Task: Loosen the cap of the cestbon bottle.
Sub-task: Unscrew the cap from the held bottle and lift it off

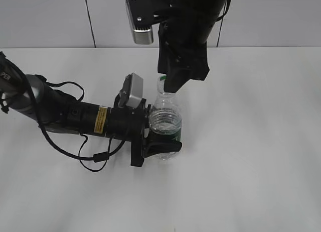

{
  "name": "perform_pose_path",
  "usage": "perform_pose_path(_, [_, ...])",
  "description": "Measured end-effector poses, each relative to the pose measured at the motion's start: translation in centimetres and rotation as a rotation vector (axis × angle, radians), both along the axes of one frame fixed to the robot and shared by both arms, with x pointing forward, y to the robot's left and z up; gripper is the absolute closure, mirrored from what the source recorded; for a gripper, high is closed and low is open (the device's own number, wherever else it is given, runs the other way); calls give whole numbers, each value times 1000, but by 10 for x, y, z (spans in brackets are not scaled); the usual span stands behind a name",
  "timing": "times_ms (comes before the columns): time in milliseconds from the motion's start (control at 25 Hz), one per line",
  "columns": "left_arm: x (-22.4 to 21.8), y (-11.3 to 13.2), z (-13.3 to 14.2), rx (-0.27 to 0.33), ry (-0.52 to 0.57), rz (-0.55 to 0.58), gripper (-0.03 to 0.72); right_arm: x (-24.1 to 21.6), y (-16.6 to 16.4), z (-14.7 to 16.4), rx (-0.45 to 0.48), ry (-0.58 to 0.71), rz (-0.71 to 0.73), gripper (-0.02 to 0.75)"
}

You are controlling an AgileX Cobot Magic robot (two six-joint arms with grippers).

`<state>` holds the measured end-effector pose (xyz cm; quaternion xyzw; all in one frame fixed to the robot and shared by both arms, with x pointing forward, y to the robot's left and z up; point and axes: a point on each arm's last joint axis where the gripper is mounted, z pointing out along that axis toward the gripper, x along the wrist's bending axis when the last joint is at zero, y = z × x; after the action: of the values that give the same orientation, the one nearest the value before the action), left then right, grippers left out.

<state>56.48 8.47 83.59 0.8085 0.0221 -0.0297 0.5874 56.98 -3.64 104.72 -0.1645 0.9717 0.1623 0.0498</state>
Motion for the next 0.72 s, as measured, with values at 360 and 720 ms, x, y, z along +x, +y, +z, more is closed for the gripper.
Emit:
perform_pose_path(360, [-1,0,0,-3,-1,-15,288,-5,0,14,52,5,-45,335])
perform_pose_path(720, [-2,0,0,-5,-1,-23,288,-14,-7,51,129,41,-339,332])
